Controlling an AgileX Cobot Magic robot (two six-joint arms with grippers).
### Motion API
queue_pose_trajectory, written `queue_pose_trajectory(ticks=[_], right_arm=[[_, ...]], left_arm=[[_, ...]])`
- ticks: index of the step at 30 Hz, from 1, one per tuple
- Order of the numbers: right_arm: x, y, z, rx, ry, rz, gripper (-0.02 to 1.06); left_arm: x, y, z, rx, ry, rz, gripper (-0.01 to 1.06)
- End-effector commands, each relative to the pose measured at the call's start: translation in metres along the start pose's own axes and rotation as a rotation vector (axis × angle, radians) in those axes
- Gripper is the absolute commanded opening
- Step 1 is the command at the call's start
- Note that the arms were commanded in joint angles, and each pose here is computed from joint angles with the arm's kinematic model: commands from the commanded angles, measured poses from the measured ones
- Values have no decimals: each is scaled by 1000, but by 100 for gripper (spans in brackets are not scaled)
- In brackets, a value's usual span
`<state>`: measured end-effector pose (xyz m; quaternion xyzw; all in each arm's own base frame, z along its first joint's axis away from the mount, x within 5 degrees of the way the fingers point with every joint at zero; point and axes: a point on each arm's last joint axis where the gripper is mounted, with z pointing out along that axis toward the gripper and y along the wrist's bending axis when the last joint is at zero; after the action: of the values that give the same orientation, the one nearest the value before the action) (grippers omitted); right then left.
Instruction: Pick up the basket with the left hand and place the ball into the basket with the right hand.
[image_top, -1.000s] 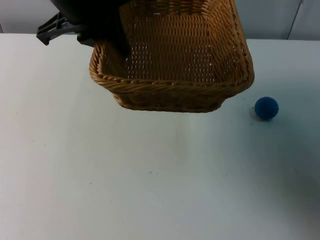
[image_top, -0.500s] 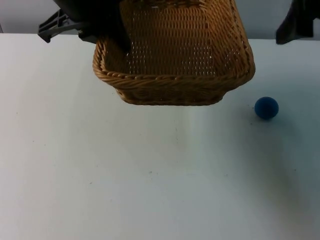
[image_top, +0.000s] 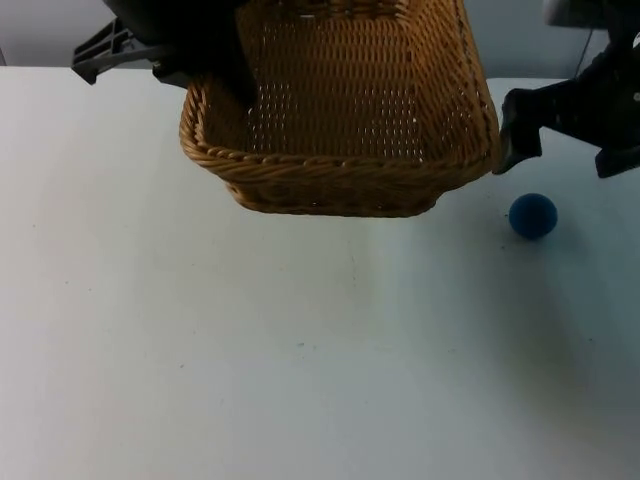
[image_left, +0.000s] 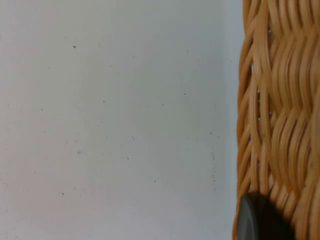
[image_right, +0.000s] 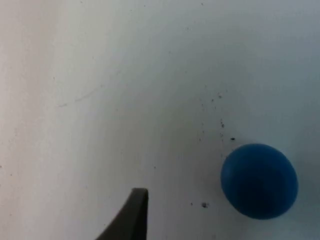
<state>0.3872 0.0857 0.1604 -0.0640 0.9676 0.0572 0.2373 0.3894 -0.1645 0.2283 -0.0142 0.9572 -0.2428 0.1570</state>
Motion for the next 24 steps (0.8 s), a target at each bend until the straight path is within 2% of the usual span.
queue_pose_trajectory(ticks=[1,14,24], right_arm=[[1,1,12,-1,23,6,100],[11,-1,41,9,70,3,100],[-7,-2,49,22,72,-34,100]], left_arm=[[-3,-5,-8,22,-41,-3,0],[-4,-5,-8,21,-47,-1,0],[-4,-5,-8,16,-50,4,0]])
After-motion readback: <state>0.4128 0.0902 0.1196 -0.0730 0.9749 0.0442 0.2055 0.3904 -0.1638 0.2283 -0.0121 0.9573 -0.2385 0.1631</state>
